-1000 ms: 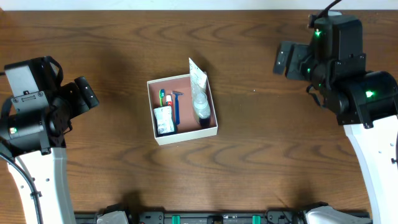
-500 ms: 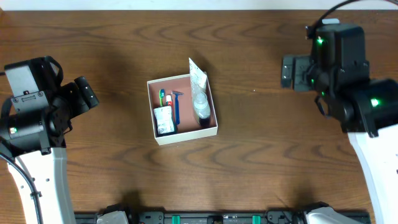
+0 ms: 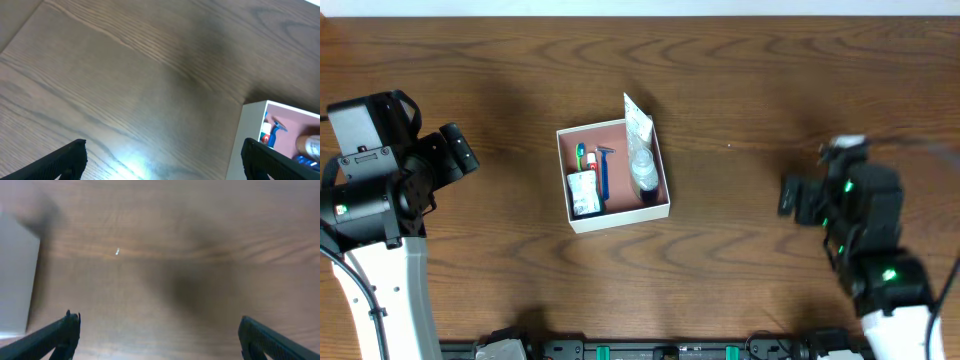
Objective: Pack container
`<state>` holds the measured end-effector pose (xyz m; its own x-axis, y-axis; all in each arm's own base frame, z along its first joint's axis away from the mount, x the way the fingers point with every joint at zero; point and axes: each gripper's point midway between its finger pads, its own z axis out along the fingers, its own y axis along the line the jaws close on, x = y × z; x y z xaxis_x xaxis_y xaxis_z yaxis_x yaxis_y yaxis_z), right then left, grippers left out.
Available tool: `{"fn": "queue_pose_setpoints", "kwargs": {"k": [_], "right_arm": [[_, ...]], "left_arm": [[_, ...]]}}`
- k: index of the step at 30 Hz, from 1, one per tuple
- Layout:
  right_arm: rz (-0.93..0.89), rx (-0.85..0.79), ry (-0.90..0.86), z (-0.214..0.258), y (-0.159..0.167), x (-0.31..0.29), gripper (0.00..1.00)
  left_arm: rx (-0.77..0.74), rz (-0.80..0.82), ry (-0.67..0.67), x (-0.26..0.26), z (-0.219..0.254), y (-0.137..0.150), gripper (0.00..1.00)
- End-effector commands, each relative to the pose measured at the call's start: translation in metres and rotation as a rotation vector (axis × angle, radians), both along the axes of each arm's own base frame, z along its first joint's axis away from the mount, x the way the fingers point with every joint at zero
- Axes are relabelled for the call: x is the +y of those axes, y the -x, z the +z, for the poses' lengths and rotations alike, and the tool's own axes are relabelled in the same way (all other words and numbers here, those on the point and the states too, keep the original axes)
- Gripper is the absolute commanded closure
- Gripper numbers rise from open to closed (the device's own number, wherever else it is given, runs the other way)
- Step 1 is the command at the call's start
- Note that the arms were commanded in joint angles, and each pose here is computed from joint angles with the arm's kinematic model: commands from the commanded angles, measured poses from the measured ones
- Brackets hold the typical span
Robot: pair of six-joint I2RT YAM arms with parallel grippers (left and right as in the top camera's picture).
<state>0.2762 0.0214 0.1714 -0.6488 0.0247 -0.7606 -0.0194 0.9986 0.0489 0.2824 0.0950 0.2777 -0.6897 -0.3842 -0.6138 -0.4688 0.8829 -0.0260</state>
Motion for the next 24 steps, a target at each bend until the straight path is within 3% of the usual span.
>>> {"fn": "queue_pose_setpoints", "kwargs": {"k": [1,7,17,24], "right_arm": [[0.057,-0.022,-0.055,-0.028,0.02,0.01,0.01],[0.057,-0.076,-0.058,-0.054,0.046,0.008,0.01],[0.029,-0.122,-0.114,-0.094,0.063,0.008,0.01],[0.035,-0.211,-0.119,-0.075,0.06,0.008,0.01]], "left_arm": [[-0.006,0.019,-0.005,0.003,0.003,0.001,0.02],[-0.006,0.019,-0.005,0.003,0.003,0.001,0.02],[-0.006,0.019,-0.005,0.003,0.003,0.001,0.02],[-0.006,0.019,-0.005,0.003,0.003,0.001,0.02]]}}
